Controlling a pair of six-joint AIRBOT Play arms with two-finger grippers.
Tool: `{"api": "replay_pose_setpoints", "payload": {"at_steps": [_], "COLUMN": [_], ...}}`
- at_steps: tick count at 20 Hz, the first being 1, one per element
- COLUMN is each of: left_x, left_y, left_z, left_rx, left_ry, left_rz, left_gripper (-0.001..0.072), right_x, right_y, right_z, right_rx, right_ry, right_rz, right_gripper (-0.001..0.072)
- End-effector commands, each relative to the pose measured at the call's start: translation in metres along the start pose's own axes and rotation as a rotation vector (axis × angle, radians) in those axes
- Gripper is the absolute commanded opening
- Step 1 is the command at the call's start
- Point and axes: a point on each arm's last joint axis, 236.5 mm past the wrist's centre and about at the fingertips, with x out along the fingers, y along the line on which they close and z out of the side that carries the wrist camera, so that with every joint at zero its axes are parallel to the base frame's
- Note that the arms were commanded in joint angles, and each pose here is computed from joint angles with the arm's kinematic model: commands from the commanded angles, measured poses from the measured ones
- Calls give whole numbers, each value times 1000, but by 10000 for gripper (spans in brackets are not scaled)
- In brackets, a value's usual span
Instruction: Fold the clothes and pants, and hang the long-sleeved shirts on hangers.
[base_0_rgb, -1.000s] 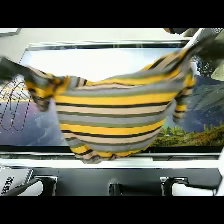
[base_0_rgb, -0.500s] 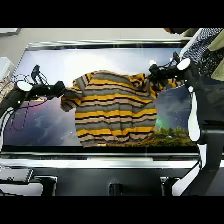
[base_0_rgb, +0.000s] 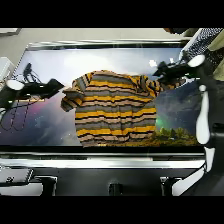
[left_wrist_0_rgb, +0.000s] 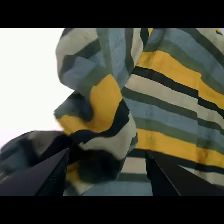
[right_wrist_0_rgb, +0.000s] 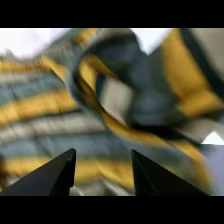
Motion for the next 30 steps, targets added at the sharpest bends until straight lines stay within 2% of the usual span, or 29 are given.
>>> {"api": "replay_pose_setpoints", "payload": {"at_steps": [1, 4, 10, 13, 19, 26, 27, 28, 29, 30], "left_x": [-65, -83, -65, -61, -60, -61, -61, -61, -62, -63], "left_y": [34, 51, 56, 51, 49, 48, 48, 48, 48, 46], "left_z": [-15, -55, -162, -178, -179, -181, -181, -181, -184, -189], "left_rx": [62, -14, -134, -130, -123, -131, -144, -143, -144, -141], "left_ry": [86, 176, 363, 396, 399, 410, 409, 410, 422, 444], "left_rz": [111, 115, 73, 63, 62, 62, 65, 65, 63, 60], "left_gripper": [549, 549, 549, 549, 549, 549, 549, 549, 549, 549], "right_x": [-89, -105, -53, -28, -1, 28, 33, 38, 41, 44], "right_y": [-52, -74, -110, -102, -131, -135, -130, -124, -120, -116], "right_z": [-34, -82, -220, -263, -293, -279, -278, -281, -285, -288], "right_rx": [-135, -136, 20, 82, 138, 221, 219, 208, 175, 160], "right_ry": [136, 232, 412, 421, 394, 277, 274, 281, 286, 292], "right_rz": [-125, -134, -35, 104, 77, 139, 160, 165, 160, 157], "right_gripper": [426, 427, 432, 431, 430, 416, 328, 294, 197, 32]}}
